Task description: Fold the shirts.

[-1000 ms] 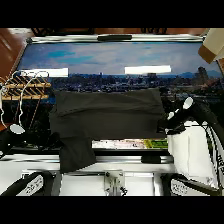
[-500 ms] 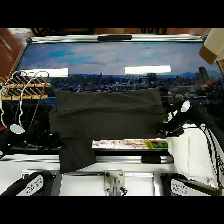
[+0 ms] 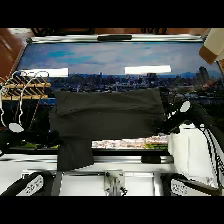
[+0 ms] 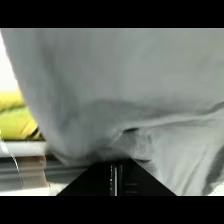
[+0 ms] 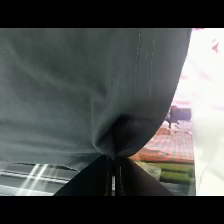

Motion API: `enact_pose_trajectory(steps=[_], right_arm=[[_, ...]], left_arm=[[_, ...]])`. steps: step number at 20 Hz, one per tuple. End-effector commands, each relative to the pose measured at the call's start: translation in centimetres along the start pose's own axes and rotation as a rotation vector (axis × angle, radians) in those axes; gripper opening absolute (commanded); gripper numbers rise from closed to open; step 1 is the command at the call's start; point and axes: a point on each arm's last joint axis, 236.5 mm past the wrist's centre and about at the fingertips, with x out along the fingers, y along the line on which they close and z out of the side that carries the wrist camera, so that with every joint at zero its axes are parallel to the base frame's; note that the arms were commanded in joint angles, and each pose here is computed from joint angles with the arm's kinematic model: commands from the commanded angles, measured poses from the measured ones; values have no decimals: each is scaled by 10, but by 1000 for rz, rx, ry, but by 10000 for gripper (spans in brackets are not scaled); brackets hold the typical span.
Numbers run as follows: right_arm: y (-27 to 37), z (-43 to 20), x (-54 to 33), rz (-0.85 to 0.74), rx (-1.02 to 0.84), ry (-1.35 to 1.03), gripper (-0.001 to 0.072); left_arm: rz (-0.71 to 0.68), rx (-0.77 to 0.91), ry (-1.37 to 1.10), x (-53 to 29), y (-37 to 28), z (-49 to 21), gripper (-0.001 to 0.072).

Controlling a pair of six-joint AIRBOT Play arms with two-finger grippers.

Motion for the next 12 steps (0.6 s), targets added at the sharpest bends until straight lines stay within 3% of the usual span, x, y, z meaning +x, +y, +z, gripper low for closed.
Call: enact_pose_trajectory(steps=[1, 5, 8, 12], right_arm=[[4, -2, -5, 11, -41, 15, 78], [14, 30, -40, 9, -135, -92, 78], [22, 90, -88, -26, -171, -321, 74], [30, 148, -115, -25, -155, -441, 73]], left_arm=[[-6, 80, -56, -21, -13, 24, 29], [-5, 192, -201, -73, -42, 74, 27], [6, 251, -358, -116, -63, 117, 25], [10, 238, -436, -127, -70, 169, 25]])
